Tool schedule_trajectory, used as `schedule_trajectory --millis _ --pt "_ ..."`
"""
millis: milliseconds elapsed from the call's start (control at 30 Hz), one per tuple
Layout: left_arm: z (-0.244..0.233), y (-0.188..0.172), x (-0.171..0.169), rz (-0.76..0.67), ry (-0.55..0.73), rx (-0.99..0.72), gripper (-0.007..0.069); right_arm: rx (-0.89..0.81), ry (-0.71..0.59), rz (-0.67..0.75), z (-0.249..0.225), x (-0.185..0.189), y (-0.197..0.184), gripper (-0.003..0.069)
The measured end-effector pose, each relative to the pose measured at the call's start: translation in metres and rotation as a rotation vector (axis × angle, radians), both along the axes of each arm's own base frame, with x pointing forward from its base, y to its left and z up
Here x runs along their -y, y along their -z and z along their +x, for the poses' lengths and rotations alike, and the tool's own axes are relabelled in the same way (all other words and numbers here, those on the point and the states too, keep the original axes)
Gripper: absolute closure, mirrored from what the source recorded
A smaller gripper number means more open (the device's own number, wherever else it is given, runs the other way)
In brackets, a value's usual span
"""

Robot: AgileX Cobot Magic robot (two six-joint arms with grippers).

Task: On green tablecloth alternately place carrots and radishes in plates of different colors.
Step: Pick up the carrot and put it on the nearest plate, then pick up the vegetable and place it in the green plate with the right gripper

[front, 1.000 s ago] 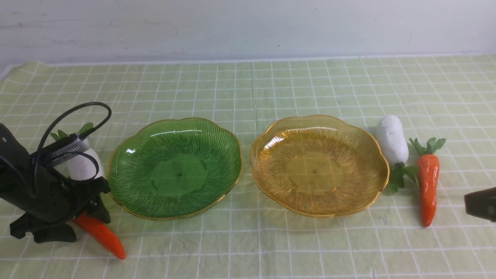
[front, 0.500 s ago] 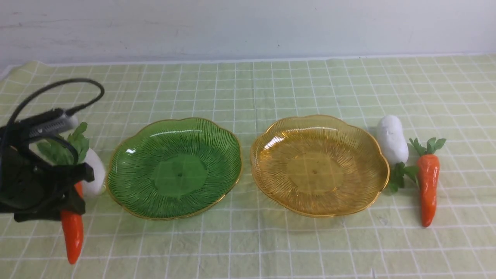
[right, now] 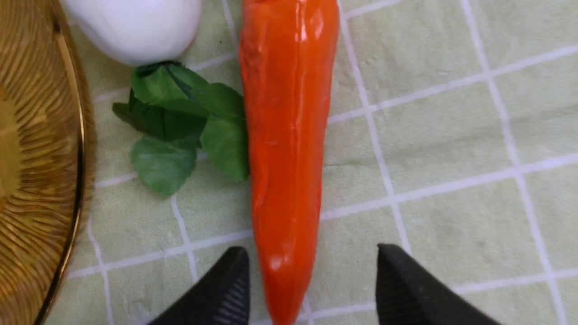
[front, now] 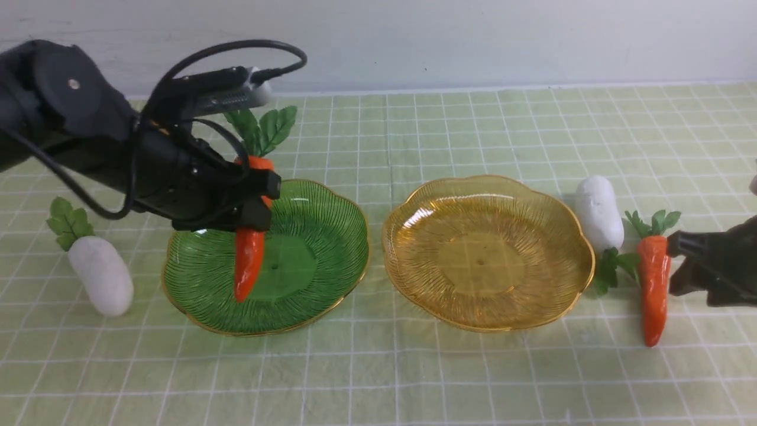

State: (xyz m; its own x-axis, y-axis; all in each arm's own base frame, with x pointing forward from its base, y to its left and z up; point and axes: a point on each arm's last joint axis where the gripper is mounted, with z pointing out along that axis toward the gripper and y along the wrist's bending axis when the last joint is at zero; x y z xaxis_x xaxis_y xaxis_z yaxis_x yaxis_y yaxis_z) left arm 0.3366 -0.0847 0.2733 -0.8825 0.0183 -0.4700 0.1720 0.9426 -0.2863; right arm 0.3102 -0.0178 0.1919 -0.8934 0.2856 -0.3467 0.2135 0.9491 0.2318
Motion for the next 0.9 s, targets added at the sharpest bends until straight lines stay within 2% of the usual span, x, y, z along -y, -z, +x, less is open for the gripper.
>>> schedule_trajectory --millis 33,67,133,200,233,300,367,433,467,500,633,733,800,900 --pt "0.01 0.008 0.002 0.003 -0.001 -0.017 0.041 -0.008 -0.01 0.013 0.004 -0.001 0.009 0.0226" --pt "0.011 0.01 0.002 0.004 -0.001 -0.02 0.041 -0.009 -0.015 0.011 0.004 -0.001 0.01 0.0226" --pt "0.023 0.023 0.004 0.009 -0.001 -0.05 0.0396 -0.016 -0.027 0.016 0.008 -0.001 0.02 0.0176" --pt "0.033 0.041 0.006 0.017 -0.004 -0.092 0.0321 -0.049 -0.04 0.014 0.013 -0.001 0.038 0.0153" --pt "0.036 0.048 0.006 0.02 -0.005 -0.105 0.026 -0.064 -0.046 0.014 0.014 0.0 0.043 0.0158" --pt "0.038 0.058 0.007 0.025 -0.006 -0.126 0.0174 -0.053 -0.047 0.009 0.018 0.0 0.044 0.019" --pt "0.039 0.061 0.007 0.026 -0.007 -0.136 0.0118 -0.05 -0.05 0.008 0.019 0.0 0.044 0.0255" --pt "0.039 0.061 0.007 0.028 -0.005 -0.136 0.0086 -0.059 -0.06 0.009 0.018 0.0 0.043 0.0375" --pt "0.039 0.061 0.007 0.028 -0.005 -0.134 0.0085 -0.063 -0.063 0.011 0.018 0.0 0.043 0.0391" --pt "0.04 0.055 0.005 0.026 -0.002 -0.135 0.0091 -0.076 -0.082 0.014 0.018 -0.001 0.037 0.0454" --pt "0.04 0.028 -0.009 0.042 0.002 -0.118 0.0251 -0.049 -0.098 0.036 0.016 -0.004 -0.001 0.044" --pt "0.031 -0.005 -0.031 0.062 -0.03 -0.069 0.0519 0.051 -0.111 0.089 0.013 -0.017 -0.048 0.044" --pt "0.022 -0.025 -0.044 0.061 -0.062 -0.024 0.059 0.128 -0.159 0.128 0.012 -0.036 -0.072 0.044" --pt "0.005 -0.046 -0.07 0.056 -0.136 0.026 0.0625 0.2 -0.282 0.199 0.015 -0.083 -0.093 0.044"
